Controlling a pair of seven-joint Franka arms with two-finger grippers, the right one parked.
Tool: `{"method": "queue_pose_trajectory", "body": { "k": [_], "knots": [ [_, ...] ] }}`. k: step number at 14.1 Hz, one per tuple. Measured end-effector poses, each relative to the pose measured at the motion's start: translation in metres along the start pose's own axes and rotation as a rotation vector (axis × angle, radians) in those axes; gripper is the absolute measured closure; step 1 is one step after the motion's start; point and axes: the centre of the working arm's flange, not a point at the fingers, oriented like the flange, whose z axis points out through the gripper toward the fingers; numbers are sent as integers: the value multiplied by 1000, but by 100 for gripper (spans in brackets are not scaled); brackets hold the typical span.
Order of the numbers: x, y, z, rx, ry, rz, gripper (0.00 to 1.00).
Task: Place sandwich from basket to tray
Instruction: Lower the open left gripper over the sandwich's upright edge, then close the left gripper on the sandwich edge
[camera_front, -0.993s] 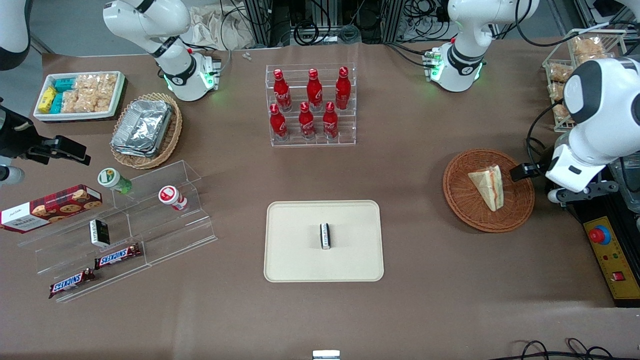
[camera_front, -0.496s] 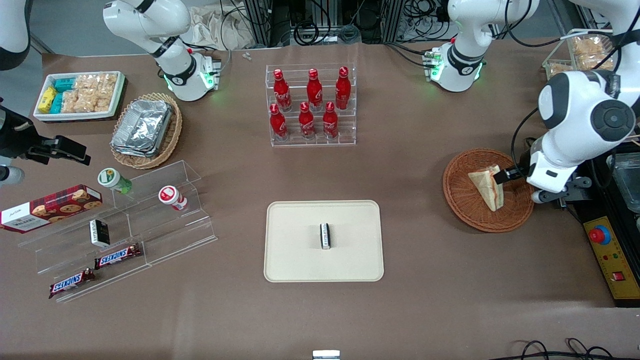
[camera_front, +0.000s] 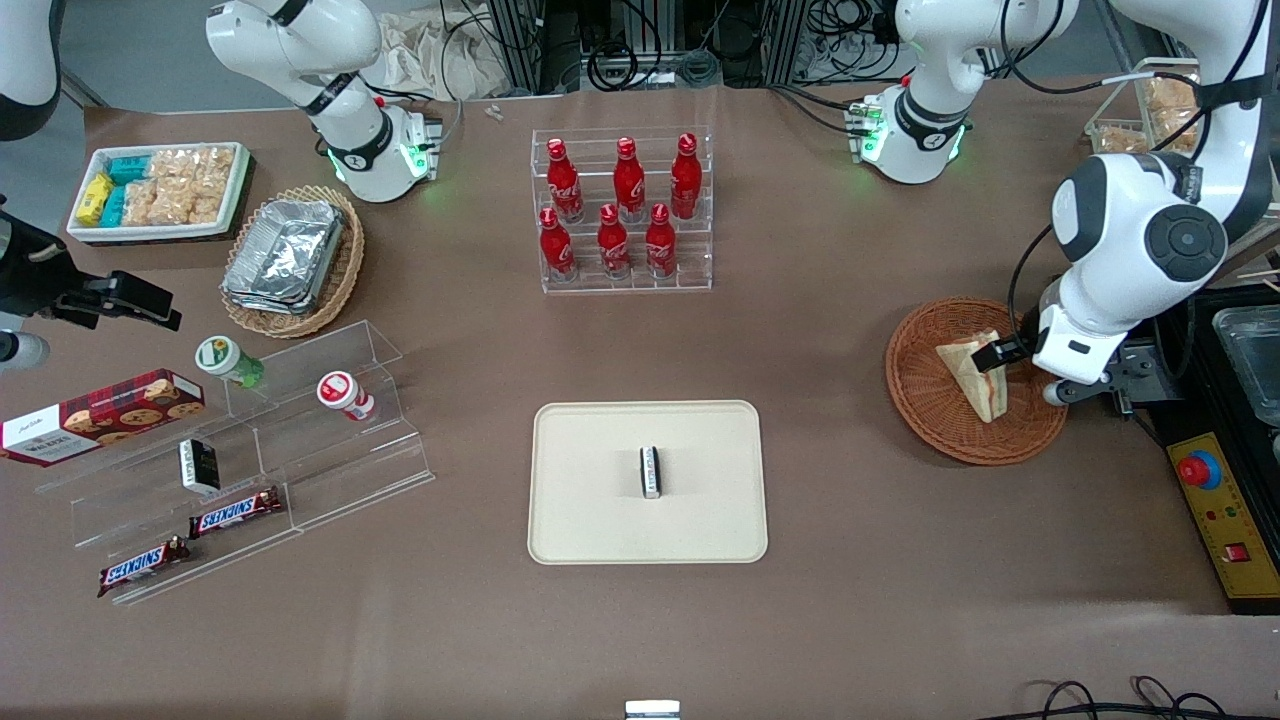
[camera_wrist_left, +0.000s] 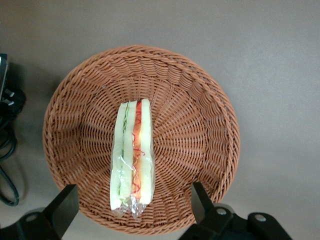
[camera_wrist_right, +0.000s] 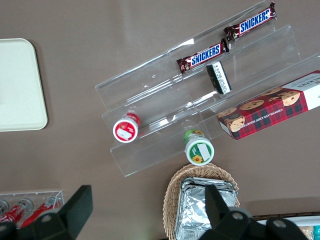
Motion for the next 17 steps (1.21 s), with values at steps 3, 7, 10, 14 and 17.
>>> {"method": "queue_pose_trajectory", "body": {
  "k": [3,7,10,14,17],
  "knots": [
    [-6,-1,16,-6,11,1,0],
    [-15,-3,35,-14,27,3,0],
    [-25,-5,53,-23,41,5,0],
    [-34,-7,72,-30,54,7,0],
    [-34,-6,83,-34,61,8,0]
  ]
}}
